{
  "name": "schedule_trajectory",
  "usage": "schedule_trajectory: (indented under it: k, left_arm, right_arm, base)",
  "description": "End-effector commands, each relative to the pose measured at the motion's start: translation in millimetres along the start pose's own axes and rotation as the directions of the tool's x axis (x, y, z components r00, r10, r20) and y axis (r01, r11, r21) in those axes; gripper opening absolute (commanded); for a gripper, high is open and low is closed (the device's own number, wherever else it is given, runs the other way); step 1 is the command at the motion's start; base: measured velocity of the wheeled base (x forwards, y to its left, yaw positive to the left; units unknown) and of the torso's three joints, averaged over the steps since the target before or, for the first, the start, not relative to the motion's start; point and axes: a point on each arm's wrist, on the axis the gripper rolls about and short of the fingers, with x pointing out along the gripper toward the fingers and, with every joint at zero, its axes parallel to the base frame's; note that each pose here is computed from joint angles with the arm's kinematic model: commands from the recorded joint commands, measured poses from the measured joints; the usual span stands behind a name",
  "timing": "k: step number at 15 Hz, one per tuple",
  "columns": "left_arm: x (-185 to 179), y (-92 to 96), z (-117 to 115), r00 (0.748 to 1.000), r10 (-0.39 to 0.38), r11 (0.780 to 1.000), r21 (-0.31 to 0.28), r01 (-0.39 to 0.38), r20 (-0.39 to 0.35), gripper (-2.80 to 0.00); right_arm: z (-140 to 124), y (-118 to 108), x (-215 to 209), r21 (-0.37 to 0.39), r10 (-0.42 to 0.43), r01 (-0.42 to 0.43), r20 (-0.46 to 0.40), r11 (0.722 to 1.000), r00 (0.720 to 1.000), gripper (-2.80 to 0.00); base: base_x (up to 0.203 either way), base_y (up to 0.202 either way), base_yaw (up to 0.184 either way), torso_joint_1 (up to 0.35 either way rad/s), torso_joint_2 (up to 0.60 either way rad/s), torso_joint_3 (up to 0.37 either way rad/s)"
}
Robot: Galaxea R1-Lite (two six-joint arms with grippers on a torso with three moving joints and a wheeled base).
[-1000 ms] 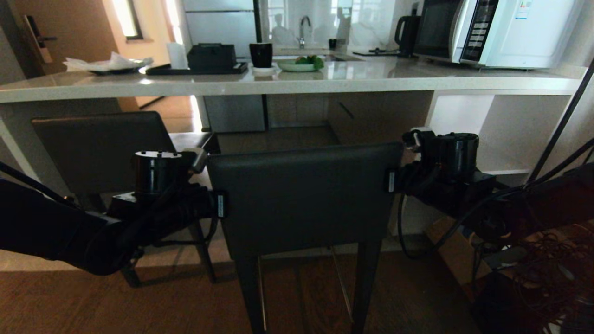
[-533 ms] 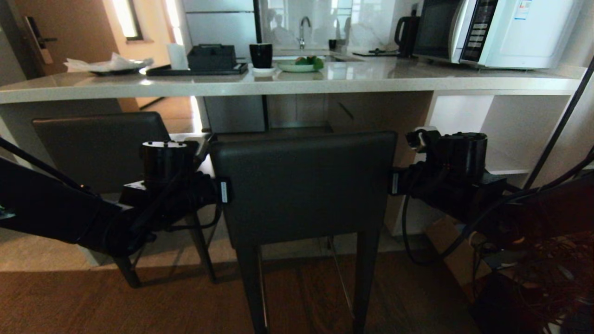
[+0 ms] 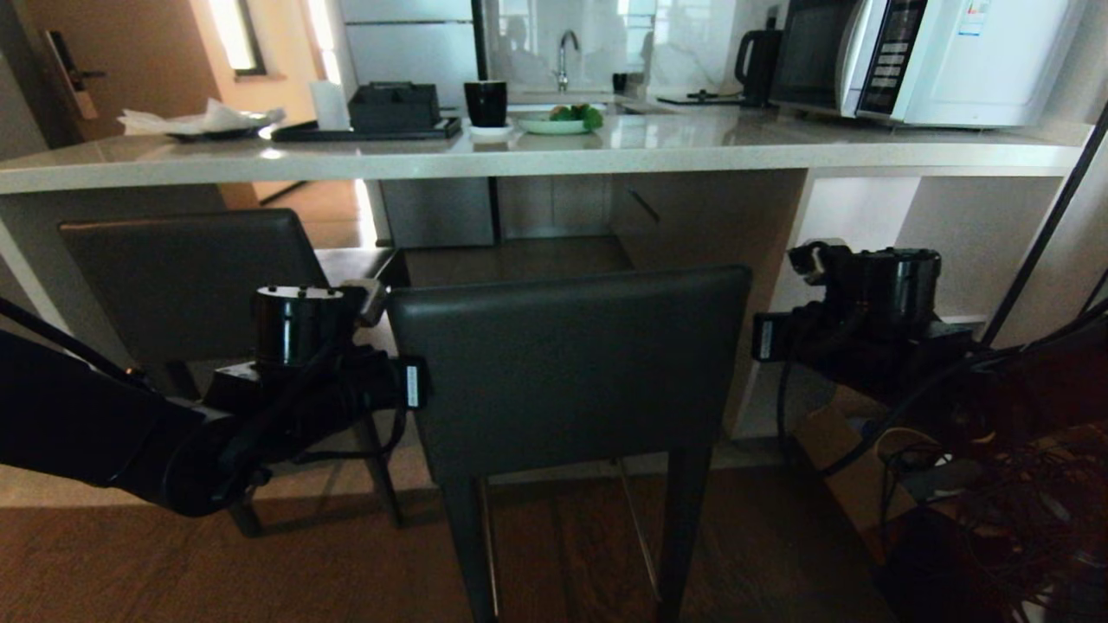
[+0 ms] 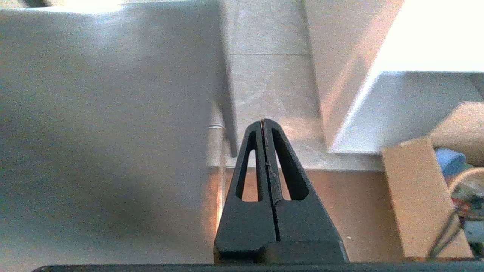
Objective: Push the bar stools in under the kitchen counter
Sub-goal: Push the gray chair back under the dining table
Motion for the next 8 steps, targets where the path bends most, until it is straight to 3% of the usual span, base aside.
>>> schedule_trajectory:
  k: [1,4,6,8]
  left_arm:
    - [-10,-3.7,1,1.0,-0.014,1.0,0.004,0.014,0.01,-2.8]
    - [-13,-7.6,1,1.0,-0.021,1.0,0.004,0.021,0.014,-2.8]
    - [-12,-7.2,2,1.0,-0.018,1.0,-0.001,0.018,0.017,-2.8]
    - [-12,-8.3,3,1.0,-0.023,1.0,-0.005,0.023,0.02,-2.8]
  right_arm:
    - [-3,-28,7,0.02,-0.022,0.022,-0.007,1.0,1.0,-2.8]
    - [-9,-46,21,0.032,0.09,-0.091,0.034,0.995,0.995,-2.8]
    - [-8,-39,26,0.012,0.185,-0.187,0.087,0.982,0.979,-2.8]
    - [-9,-28,25,0.004,0.237,-0.238,0.087,0.971,0.968,-2.8]
  base:
    - [0.0,0.0,0.0,0.0,0.0,0.0]
    - [0.0,0.0,0.0,0.0,0.0,0.0]
    - [0.0,0.0,0.0,0.0,0.0,0.0]
    - [0.0,0.0,0.0,0.0,0.0,0.0]
